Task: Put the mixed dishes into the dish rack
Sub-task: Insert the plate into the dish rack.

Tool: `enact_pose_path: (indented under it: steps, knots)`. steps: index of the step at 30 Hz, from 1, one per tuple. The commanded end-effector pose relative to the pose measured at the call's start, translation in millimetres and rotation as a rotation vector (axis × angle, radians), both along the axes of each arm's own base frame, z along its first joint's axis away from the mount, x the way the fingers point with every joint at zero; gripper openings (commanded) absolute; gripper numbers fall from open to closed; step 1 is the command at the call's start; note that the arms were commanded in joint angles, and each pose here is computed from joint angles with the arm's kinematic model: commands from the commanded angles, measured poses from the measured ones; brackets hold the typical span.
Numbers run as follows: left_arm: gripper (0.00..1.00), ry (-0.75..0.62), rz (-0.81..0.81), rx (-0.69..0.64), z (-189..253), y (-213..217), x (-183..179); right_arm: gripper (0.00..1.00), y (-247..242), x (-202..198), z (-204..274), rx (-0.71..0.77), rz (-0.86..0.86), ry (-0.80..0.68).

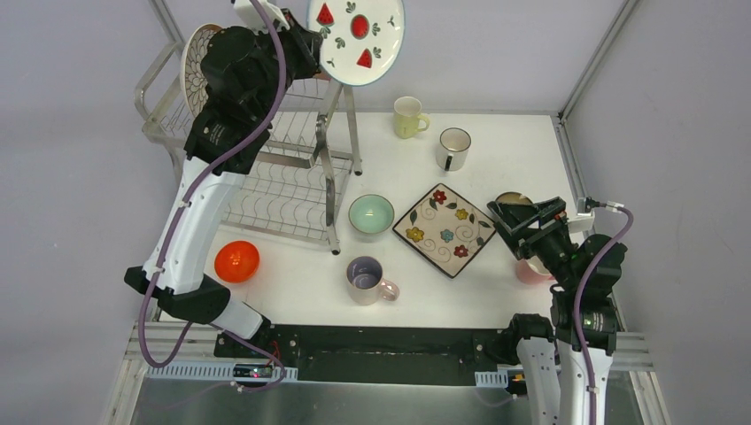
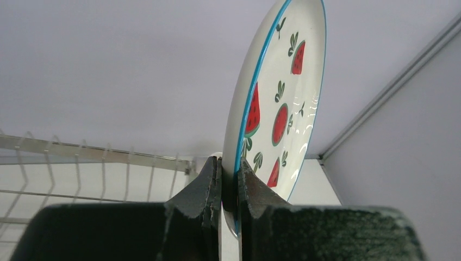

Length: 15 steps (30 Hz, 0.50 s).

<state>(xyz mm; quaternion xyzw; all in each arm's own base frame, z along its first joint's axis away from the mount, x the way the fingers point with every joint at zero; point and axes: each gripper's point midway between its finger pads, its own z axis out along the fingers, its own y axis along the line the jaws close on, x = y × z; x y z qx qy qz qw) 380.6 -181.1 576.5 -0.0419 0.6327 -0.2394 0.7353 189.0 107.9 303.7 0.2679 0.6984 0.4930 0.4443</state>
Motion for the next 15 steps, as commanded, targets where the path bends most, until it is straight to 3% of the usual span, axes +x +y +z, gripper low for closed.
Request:
enact_pose_path:
  steps: [1,15]
  knots:
    - [0.00,-0.320,0.153,-0.103,107.6,64.0,-53.8,1.00,0.0,-2.5,14.6,-0.020,-0.001,-0.043]
    - [0.00,-0.356,0.474,0.147,115.2,124.6,-62.0,1.00,-0.8,-1.1,11.2,-0.020,-0.005,-0.016]
